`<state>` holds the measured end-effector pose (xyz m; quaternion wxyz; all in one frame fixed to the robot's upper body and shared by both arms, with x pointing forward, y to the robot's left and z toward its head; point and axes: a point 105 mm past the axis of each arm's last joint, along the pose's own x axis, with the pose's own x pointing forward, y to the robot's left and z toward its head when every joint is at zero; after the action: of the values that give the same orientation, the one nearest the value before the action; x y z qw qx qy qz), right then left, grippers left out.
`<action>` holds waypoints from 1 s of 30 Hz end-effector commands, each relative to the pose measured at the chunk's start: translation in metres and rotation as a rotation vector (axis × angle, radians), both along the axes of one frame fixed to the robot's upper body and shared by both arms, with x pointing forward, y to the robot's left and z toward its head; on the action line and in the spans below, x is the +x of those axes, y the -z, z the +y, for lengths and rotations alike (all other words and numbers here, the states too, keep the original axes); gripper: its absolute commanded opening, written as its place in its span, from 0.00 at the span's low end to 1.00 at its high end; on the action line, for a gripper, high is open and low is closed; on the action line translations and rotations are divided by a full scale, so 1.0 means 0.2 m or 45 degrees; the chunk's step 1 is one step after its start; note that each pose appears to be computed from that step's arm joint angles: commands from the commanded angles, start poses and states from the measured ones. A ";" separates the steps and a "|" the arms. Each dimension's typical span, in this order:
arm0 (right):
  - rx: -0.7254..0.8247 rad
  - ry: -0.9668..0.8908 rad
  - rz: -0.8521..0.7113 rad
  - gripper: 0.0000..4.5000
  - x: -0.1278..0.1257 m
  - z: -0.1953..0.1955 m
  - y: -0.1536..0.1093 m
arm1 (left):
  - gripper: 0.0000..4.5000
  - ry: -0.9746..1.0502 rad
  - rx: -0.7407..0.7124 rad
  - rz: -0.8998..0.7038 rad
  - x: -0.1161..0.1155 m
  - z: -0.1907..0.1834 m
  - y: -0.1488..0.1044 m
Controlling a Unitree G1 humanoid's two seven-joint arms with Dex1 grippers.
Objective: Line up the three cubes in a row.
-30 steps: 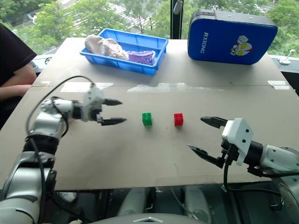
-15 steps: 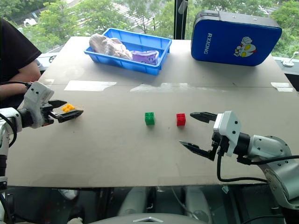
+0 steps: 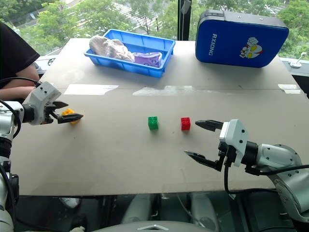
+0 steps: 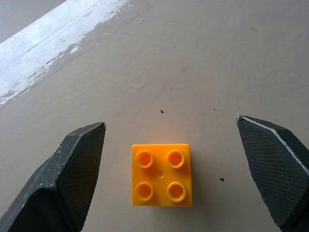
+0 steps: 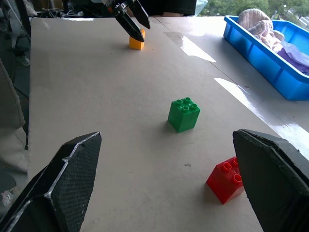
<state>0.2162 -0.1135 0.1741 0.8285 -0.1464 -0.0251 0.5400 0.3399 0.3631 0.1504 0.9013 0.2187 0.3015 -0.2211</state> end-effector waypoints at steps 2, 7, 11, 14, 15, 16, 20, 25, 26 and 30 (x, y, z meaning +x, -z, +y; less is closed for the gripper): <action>0.002 0.002 -0.060 1.00 -0.02 -0.01 -0.06 | 0.99 -0.035 0.061 -0.033 0.00 0.08 -0.06; -0.017 -0.031 -0.055 1.00 -0.04 -0.01 -0.06 | 0.99 -0.031 0.056 -0.019 0.01 0.08 -0.01; -0.024 -0.058 -0.061 1.00 -0.05 0.00 -0.06 | 0.59 -0.013 0.049 -0.014 0.02 0.07 0.02; -0.037 -0.067 -0.061 1.00 -0.04 0.00 -0.05 | 0.28 0.027 0.008 -0.028 0.02 0.04 0.02; -0.043 -0.068 -0.060 1.00 -0.04 0.00 -0.05 | 0.29 0.053 -0.014 -0.039 0.02 0.03 0.01; -0.045 -0.069 -0.059 1.00 -0.05 0.01 -0.05 | 0.29 0.109 -0.044 -0.058 0.01 0.00 0.00; -0.046 -0.070 -0.063 1.00 -0.06 0.01 -0.04 | 0.29 0.485 -0.157 -0.110 0.00 -0.26 -0.07; -0.060 -0.071 -0.090 1.00 -0.05 0.01 -0.04 | 0.29 0.865 -0.138 -0.058 -0.05 -0.58 -0.03; -0.062 -0.070 -0.095 1.00 -0.05 0.01 -0.04 | 0.29 0.943 -0.104 -0.039 -0.06 -0.63 -0.01; -0.069 -0.068 -0.101 1.00 -0.06 0.01 -0.05 | 0.29 1.070 -0.015 -0.009 -0.05 -0.71 0.03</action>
<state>0.2100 -0.1159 0.1742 0.8163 -0.1734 -0.0235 0.5504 0.3274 0.2223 0.1365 0.7462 0.2891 0.1913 -0.5683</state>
